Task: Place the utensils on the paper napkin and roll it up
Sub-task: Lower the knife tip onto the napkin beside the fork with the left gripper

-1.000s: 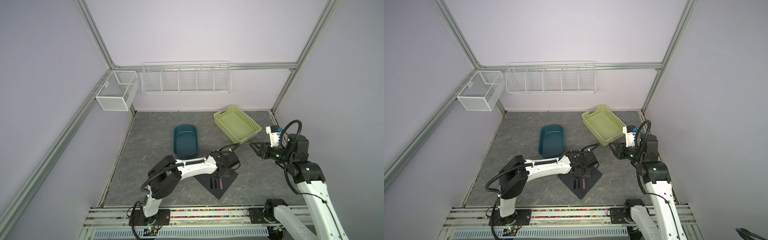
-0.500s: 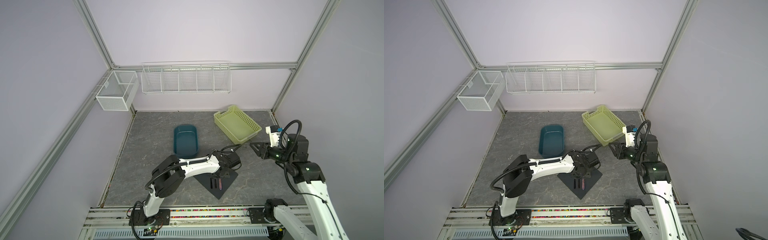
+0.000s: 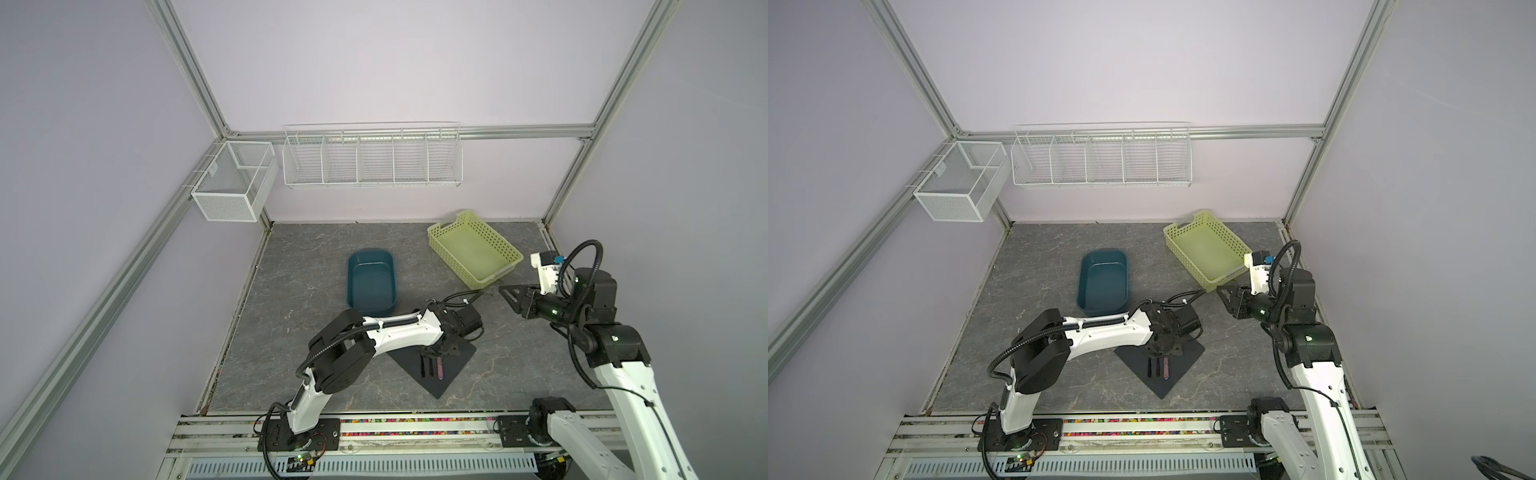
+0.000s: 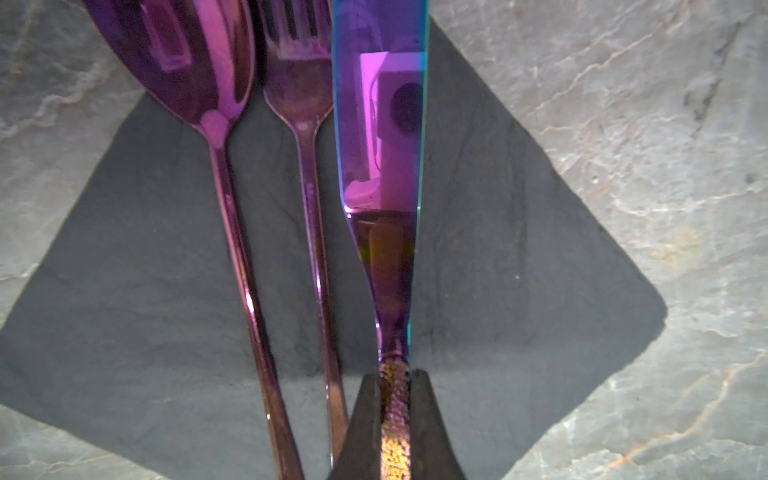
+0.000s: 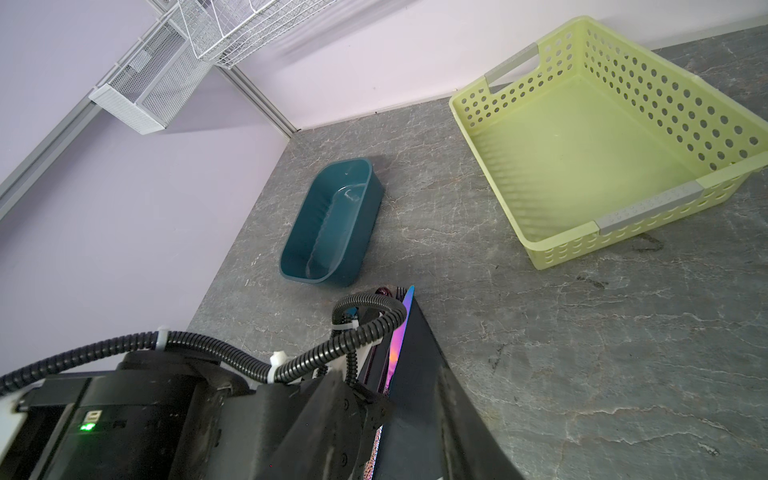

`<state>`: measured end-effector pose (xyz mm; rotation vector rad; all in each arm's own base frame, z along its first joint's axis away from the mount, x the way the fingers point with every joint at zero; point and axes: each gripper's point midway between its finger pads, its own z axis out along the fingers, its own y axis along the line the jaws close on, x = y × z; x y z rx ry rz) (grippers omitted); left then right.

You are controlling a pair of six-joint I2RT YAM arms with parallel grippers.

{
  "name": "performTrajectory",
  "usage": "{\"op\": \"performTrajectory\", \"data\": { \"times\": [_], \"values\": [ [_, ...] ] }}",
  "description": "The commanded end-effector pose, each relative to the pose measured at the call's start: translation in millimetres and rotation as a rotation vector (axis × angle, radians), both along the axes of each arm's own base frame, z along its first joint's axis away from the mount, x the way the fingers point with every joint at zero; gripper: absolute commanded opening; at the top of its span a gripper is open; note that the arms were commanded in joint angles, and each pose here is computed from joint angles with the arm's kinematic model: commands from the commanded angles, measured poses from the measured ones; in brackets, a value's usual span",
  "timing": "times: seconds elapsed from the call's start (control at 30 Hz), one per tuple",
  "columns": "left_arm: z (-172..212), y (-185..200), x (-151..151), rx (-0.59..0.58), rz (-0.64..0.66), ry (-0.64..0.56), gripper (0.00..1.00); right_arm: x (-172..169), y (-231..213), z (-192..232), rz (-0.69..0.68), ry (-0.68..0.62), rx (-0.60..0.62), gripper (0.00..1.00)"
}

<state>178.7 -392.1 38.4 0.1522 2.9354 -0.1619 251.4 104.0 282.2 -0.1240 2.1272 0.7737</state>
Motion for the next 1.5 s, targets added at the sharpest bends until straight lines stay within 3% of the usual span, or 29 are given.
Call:
{"op": "performTrajectory", "data": {
  "times": [0.0, 1.47],
  "values": [
    [-2.6, 1.9, 2.1, 0.029, 0.028, -0.011, 0.00, -5.1, 1.6, 0.1, 0.021, -0.019, -0.023, 0.40],
    [-10.1, 5.2, 11.2, 0.060, 0.093, -0.002, 0.03, -8.6, 6.8, 1.9, 0.047, -0.037, -0.042, 0.41]
  ]
}}
